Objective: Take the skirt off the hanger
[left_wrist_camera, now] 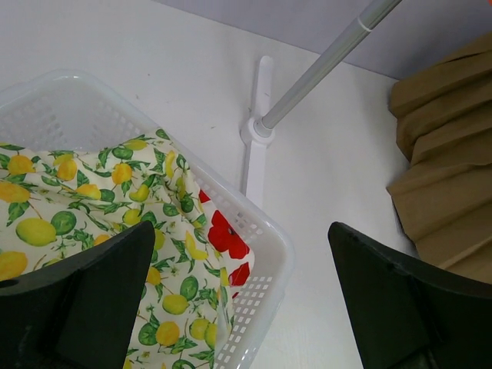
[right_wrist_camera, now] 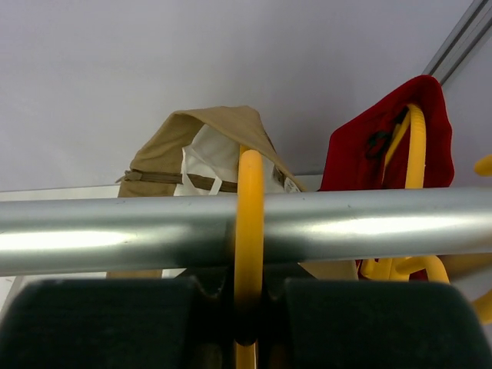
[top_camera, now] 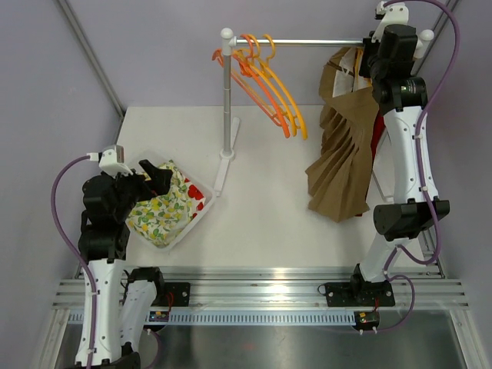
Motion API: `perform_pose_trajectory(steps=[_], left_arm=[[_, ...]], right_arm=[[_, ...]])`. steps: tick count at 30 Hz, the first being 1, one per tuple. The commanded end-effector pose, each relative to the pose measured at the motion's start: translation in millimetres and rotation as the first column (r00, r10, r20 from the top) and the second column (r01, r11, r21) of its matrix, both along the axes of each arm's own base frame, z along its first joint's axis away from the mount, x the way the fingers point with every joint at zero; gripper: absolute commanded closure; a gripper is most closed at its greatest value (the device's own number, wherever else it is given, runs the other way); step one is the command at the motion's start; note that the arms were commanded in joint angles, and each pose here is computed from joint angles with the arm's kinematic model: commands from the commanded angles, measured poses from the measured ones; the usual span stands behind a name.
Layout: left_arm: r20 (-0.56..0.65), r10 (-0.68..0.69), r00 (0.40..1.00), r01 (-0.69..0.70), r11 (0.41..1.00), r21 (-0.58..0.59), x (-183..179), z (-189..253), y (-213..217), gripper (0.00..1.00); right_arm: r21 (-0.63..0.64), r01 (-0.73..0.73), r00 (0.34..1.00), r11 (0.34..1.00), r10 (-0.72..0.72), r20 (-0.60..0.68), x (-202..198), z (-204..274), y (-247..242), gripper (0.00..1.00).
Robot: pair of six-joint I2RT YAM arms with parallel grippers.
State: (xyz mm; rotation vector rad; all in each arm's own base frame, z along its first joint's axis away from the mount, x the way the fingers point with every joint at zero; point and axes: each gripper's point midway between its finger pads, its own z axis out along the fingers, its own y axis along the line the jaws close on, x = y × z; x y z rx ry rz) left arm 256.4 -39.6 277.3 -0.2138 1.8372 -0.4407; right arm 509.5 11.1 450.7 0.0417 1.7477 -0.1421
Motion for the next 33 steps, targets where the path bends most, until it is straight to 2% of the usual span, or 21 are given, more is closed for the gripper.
perform_pose_trajectory(steps=[1, 9, 13, 21, 28, 30, 32, 33], left_arm=[[0.113, -0.07, 0.991, 0.07, 0.998, 0.011, -7.3, 38.4, -11.5, 0.01], [0.198, -0.197, 0.96, 0.199, 0.98, 0.009, -24.1, 71.7, -34.0, 0.01], [0.199, -0.246, 0.948, 0.25, 0.968, 0.007, -26.5, 72.5, -41.8, 0.01], [0.224, -0.319, 0.921, 0.328, 0.944, -0.007, -30.9, 79.9, -54.5, 0.01], [0.217, -0.436, 0.873, 0.446, 0.895, 0.003, -33.6, 82.5, -73.1, 0.01], [0.223, -0.483, 0.847, 0.49, 0.871, 0.028, -36.9, 86.0, -85.7, 0.01], [0.195, -0.484, 0.853, 0.487, 0.873, 0.036, -31.9, 82.4, -92.1, 0.01], [0.197, -0.541, 0.817, 0.541, 0.839, 0.062, -40.0, 85.8, -108.6, 0.01]], right_arm=[[-0.008, -0.016, 0.99, 1.0, 0.017, 0.137, -8.9, 48.6, 0.7, 1.0], [0.033, -0.106, 0.959, 0.994, 0.094, 0.266, -44.0, 103.5, 14.0, 1.0], [0.032, -0.131, 0.954, 0.991, 0.117, 0.277, -53.7, 109.4, 17.5, 1.0], [0.028, -0.189, 0.945, 0.982, 0.174, 0.278, -62.9, 106.6, 27.3, 1.0], [0.018, -0.214, 0.95, 0.977, 0.204, 0.235, -77.5, 88.7, 30.2, 1.0], [0.004, -0.274, 0.939, 0.962, 0.266, 0.216, -83.0, 81.8, 39.7, 1.0], [-0.001, -0.317, 0.93, 0.948, 0.311, 0.194, -93.0, 73.4, 46.9, 1.0], [-0.008, -0.333, 0.929, 0.943, 0.33, 0.17, -97.1, 66.9, 49.0, 1.0]])
